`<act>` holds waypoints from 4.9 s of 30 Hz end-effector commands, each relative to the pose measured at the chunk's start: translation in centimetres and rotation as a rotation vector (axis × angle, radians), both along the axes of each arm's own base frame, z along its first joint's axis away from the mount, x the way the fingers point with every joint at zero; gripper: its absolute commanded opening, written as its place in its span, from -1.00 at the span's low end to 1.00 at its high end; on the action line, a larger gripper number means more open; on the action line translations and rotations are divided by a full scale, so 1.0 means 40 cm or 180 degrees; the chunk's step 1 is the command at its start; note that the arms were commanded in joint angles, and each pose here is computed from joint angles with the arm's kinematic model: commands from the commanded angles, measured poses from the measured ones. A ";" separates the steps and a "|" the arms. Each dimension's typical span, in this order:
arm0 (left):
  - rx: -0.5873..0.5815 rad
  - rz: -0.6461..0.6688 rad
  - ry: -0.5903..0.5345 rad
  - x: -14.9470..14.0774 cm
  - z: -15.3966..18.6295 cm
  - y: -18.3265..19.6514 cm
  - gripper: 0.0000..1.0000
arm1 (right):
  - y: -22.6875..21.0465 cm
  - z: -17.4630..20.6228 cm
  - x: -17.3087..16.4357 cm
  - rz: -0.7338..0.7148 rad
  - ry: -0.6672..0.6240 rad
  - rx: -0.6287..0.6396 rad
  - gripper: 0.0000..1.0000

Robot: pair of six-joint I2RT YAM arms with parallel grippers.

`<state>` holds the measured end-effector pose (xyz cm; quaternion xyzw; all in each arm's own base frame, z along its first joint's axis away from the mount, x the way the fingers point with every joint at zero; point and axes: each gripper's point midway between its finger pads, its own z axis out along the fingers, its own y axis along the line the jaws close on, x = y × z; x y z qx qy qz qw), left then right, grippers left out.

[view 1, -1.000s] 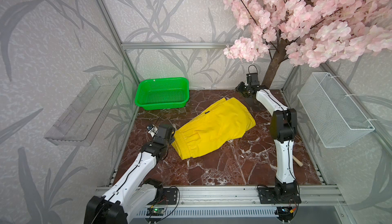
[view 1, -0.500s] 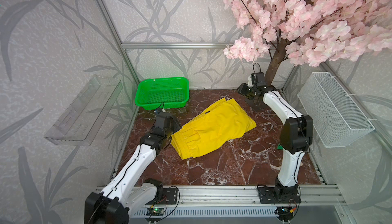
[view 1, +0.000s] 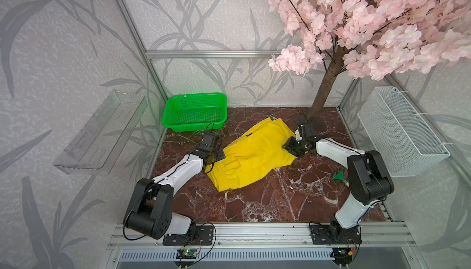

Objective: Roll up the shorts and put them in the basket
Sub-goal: Adjust the shorts at the center of the board, then roll the shorts at the center of the board.

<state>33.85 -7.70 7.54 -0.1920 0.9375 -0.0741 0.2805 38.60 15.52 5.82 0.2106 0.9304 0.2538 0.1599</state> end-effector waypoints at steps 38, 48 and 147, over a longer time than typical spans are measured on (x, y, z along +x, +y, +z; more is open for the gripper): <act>-0.0492 -0.1592 0.0937 -0.302 -0.139 -0.392 -0.39 | -0.005 0.250 0.386 0.0382 -0.0638 -0.0656 0.00; -0.0362 -0.1473 -0.0086 -0.230 0.091 -0.339 0.14 | 0.048 0.248 -0.013 0.0799 -0.0851 -0.0363 0.16; -0.2174 -0.1572 0.0608 -0.137 0.117 -0.342 -1.00 | 0.356 0.043 -0.375 0.2799 -0.2328 -0.3397 -0.33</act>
